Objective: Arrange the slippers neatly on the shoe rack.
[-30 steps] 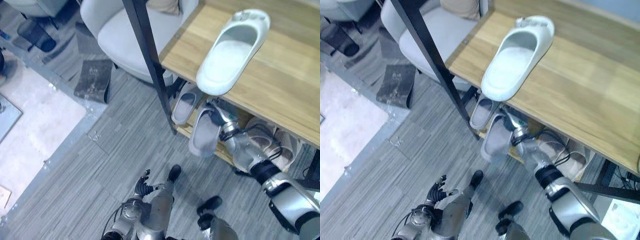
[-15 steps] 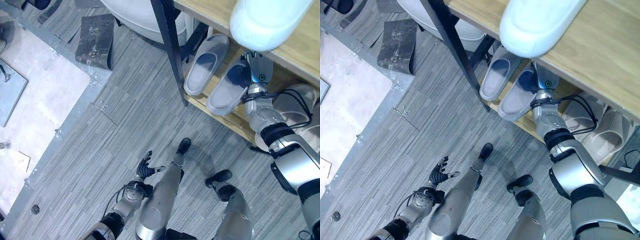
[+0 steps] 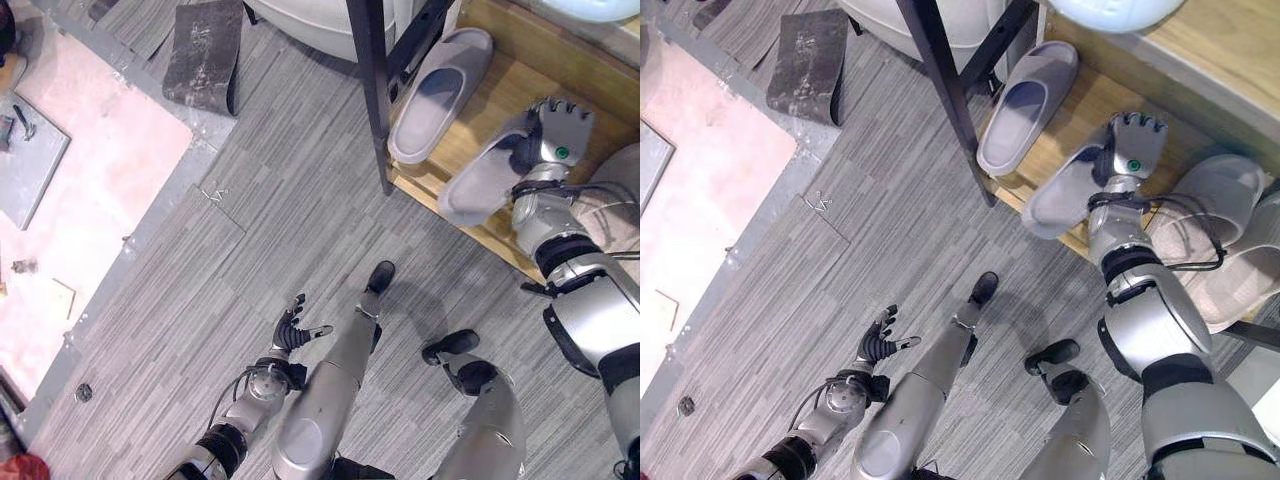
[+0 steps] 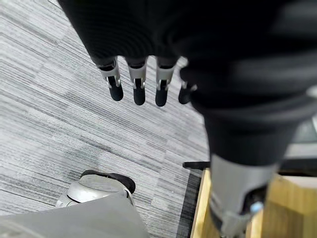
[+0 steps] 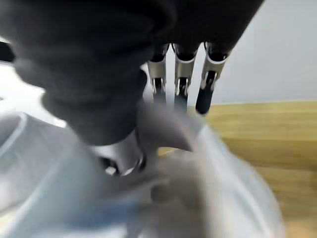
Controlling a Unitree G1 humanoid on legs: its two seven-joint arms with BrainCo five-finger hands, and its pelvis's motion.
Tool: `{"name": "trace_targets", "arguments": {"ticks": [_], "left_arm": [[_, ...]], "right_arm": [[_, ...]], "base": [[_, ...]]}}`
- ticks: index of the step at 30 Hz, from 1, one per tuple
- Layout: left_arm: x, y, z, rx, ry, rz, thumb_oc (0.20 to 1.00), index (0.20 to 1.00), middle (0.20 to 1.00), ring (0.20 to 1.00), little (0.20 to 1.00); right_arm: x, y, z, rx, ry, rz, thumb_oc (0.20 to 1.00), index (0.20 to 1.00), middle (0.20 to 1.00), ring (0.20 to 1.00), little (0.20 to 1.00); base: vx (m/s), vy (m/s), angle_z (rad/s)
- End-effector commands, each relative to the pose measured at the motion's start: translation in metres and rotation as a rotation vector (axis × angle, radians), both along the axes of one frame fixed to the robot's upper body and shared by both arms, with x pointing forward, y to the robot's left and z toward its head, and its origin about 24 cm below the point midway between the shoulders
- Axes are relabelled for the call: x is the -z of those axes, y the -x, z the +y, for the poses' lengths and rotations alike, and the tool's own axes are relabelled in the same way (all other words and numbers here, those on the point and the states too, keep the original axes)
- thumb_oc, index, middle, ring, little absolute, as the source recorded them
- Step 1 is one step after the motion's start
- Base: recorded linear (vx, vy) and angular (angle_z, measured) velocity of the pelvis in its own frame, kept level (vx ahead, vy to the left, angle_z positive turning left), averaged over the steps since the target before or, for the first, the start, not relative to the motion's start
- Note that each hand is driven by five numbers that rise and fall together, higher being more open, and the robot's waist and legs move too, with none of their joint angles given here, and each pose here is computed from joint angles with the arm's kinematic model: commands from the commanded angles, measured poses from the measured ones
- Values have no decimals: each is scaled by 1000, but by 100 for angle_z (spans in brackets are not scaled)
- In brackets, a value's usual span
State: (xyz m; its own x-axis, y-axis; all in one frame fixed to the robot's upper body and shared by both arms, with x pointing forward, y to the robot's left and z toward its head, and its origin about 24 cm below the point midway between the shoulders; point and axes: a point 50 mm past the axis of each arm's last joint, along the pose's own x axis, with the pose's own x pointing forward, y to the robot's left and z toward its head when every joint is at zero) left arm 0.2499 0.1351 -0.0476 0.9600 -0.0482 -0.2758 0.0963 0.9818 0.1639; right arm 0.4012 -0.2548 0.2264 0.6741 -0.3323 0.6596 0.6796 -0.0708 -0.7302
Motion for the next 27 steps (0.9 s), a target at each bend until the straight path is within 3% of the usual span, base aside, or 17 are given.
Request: {"name": "trace_targets", "arguments": {"ticks": [1,8,12,13,16,19,22,25,27], "left_arm": [[-5,-3,-7,35,19,-30,1000,1000,1000,1000,1000],[-8,-7,-11,38,13,-42,1000,1000,1000,1000,1000],[-11,-10,-12,26,28,-52,1000,1000,1000,1000,1000],[-10,-9,-14,23,27,-45,1000,1000,1000,1000,1000],[-10,-10,-14,18,23,-44,1000,1000,1000,1000,1000],[-9,-10,-19,28,21,-33,1000,1000,1000,1000,1000],[-8,-9,-20,32,18,-30,1000,1000,1000,1000,1000],[-9,-10,-22,44,10,-24,1000,1000,1000,1000,1000],[-9,-10,-22,44,9,-24,1000,1000,1000,1000,1000]], "right_arm": [[-28,3,-6,7,-2,-90,1000,1000,1000,1000,1000],[-33,0,9,-66,-175,-190,1000,1000,1000,1000,1000],[-34,0,32,-196,-297,-279,1000,1000,1000,1000,1000],[-28,1,48,-291,-417,-336,1000,1000,1000,1000,1000],[-21,3,54,-337,-503,-352,1000,1000,1000,1000,1000],[6,6,70,-464,-827,-379,1000,1000,1000,1000,1000],[27,7,70,-479,-977,-364,1000,1000,1000,1000,1000],[66,11,72,-490,-1401,-412,1000,1000,1000,1000,1000],[66,11,71,-490,-1405,-412,1000,1000,1000,1000,1000]], "base": [[50,3,1],[44,10,-4],[43,23,-9],[42,20,-16],[29,14,-10],[30,5,-9],[23,-3,-6],[14,-19,-4],[3,-7,-2]]}}
